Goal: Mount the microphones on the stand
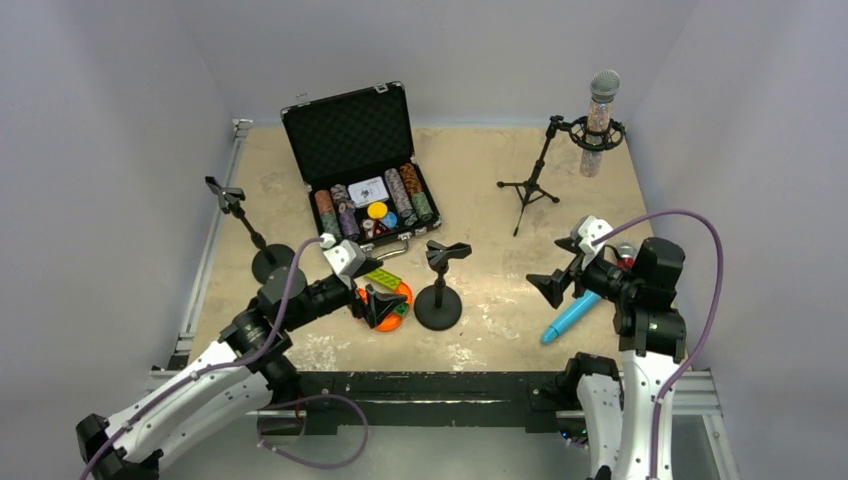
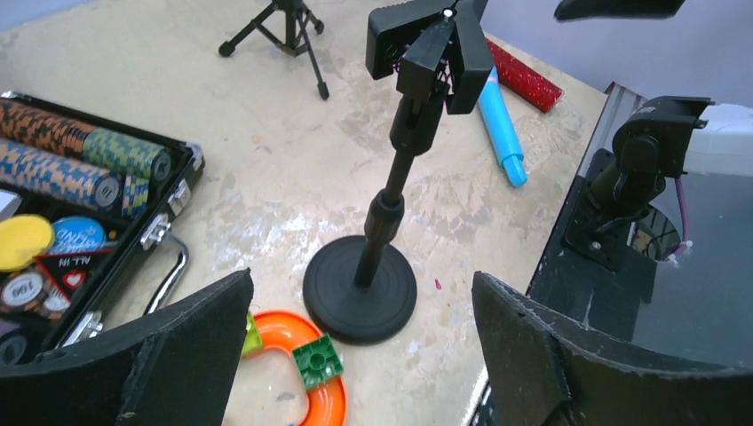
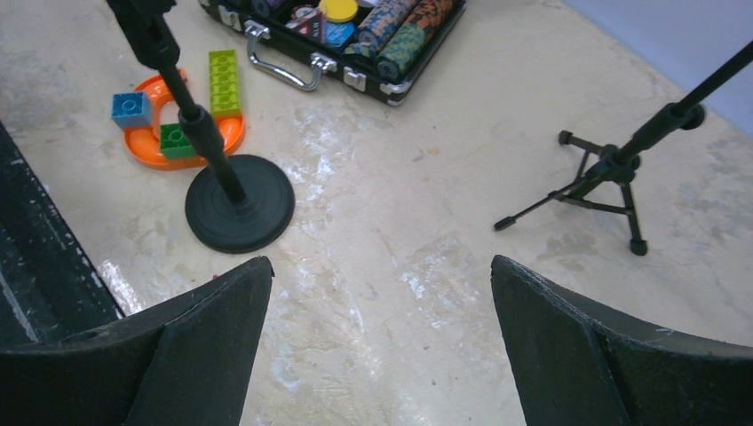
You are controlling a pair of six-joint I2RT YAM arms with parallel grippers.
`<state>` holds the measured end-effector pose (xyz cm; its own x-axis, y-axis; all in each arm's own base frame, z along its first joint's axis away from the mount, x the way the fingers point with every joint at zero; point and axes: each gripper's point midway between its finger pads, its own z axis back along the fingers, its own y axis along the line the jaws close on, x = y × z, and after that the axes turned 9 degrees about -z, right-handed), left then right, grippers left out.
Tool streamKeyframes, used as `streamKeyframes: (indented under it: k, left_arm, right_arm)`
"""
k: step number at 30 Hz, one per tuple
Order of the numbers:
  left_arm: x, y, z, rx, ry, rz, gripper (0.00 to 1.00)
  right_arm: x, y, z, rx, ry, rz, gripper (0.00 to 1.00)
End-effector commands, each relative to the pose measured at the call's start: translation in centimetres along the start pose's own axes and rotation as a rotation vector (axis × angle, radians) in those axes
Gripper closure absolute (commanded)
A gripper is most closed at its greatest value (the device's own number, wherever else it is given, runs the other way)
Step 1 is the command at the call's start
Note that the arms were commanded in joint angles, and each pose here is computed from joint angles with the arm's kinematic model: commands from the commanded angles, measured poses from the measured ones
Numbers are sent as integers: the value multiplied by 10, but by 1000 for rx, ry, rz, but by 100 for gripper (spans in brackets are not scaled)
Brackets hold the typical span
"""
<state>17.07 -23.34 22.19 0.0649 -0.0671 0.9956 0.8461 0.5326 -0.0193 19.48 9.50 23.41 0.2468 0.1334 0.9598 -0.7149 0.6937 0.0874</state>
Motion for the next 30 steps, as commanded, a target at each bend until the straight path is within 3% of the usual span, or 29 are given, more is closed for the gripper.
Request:
streamKeyframes:
  k: [1, 5, 9, 14, 21, 30]
  left_arm:
    - [7, -2, 32, 35, 117, 37, 3]
    - [16, -6, 57, 38, 206, 35, 1]
    - [-7, 0, 73, 93, 309, 42, 1]
    - [-6, 3, 73, 111, 251, 31, 1]
    - [-3, 15, 75, 162, 259, -9, 1]
    - [-1, 18, 77, 185, 245, -16, 1]
  right_arm:
    - [15, -13, 13, -118, 59, -56, 4]
    - [6, -35, 22, -256, 129, -116, 4]
    - [-13, -57, 28, -351, 212, -214, 9]
    - [-24, -85, 38, -468, 261, -307, 11]
    - [-43, -124, 48, -600, 249, -446, 11]
    - [-71, -192, 84, -964, 292, -453, 11]
